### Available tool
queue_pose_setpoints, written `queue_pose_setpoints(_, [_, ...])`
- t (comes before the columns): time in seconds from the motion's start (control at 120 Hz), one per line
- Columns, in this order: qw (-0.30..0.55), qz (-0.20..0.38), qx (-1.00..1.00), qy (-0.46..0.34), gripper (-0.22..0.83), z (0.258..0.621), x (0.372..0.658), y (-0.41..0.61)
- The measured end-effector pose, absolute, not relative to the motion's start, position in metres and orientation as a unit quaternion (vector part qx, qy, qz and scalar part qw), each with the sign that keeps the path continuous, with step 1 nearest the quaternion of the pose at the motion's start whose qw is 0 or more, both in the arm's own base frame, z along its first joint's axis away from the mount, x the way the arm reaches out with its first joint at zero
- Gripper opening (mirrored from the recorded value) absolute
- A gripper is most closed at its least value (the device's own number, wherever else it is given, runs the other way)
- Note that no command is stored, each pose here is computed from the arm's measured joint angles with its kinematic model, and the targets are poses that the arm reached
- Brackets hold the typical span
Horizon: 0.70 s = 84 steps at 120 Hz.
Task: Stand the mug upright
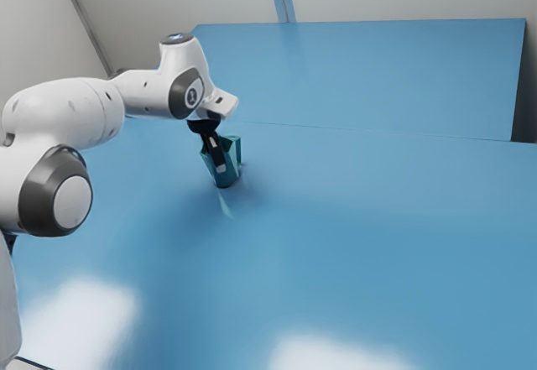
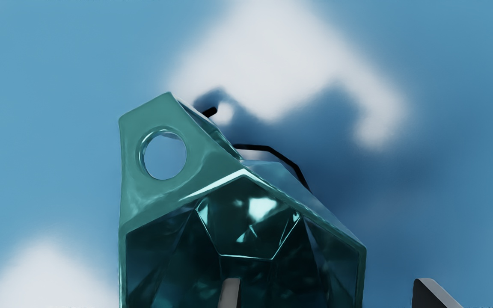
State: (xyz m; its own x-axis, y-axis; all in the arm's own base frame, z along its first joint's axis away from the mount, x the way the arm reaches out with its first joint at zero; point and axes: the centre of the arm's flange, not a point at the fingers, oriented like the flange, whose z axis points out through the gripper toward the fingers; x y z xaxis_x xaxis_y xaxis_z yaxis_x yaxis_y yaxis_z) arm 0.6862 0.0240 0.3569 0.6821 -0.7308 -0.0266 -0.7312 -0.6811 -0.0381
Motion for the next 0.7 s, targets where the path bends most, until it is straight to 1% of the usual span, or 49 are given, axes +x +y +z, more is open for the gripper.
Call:
queue_pose_setpoints(0.1, [0.01, -0.016, -0.925, 0.38, 0.49, 0.375, 0.684, 0.03])
queue_pose_setpoints(0.258, [0.003, -0.054, -0.931, 0.36, 0.56, 0.426, 0.673, 0.03])
queue_pose_setpoints(0.375, [0.002, -0.077, -0.938, 0.337, 0.58, 0.475, 0.647, 0.035])
queue_pose_setpoints(0.558, [0.012, -0.057, -0.96, 0.274, 0.6, 0.549, 0.599, 0.072])
queue_pose_setpoints(0.7, [0.026, -0.046, -0.967, 0.248, 0.61, 0.59, 0.58, 0.071])
